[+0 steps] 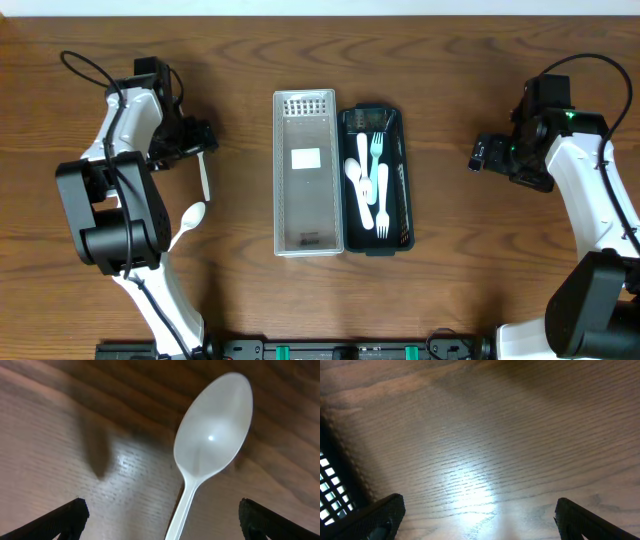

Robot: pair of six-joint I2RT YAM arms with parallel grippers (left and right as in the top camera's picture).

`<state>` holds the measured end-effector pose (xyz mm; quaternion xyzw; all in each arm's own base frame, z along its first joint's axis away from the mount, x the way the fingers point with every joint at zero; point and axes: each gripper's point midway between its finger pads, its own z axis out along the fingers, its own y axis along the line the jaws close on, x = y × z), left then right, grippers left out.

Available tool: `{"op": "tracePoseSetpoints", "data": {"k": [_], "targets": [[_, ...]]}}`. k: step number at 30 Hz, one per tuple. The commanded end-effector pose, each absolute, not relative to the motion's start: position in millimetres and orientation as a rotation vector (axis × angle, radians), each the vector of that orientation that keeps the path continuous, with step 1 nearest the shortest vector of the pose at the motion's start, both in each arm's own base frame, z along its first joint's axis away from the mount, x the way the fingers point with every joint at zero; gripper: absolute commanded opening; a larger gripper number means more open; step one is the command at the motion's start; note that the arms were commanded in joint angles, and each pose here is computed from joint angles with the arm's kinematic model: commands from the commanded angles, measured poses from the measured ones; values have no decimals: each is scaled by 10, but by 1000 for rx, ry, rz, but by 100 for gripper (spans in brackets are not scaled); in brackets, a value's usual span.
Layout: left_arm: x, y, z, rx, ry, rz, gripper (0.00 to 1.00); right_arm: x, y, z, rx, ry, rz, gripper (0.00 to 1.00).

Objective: Pack container
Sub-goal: 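Withdraw the right gripper and move the left gripper over a white spoon, then lower the left gripper onto the white spoon to grasp it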

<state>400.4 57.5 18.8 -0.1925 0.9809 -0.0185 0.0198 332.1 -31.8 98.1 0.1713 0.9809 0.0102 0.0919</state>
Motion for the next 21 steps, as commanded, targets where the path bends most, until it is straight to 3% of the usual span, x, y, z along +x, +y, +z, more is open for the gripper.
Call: {"op": "tracePoseSetpoints", "data": {"k": [1, 21], "targets": [[4023, 544, 98, -568, 3059, -61, 98, 3307, -358, 991, 485, 2915, 10, 99], [3906, 443, -179, -542, 3153, -57, 99, 3244, -397, 982, 485, 2938, -32, 99]]}}
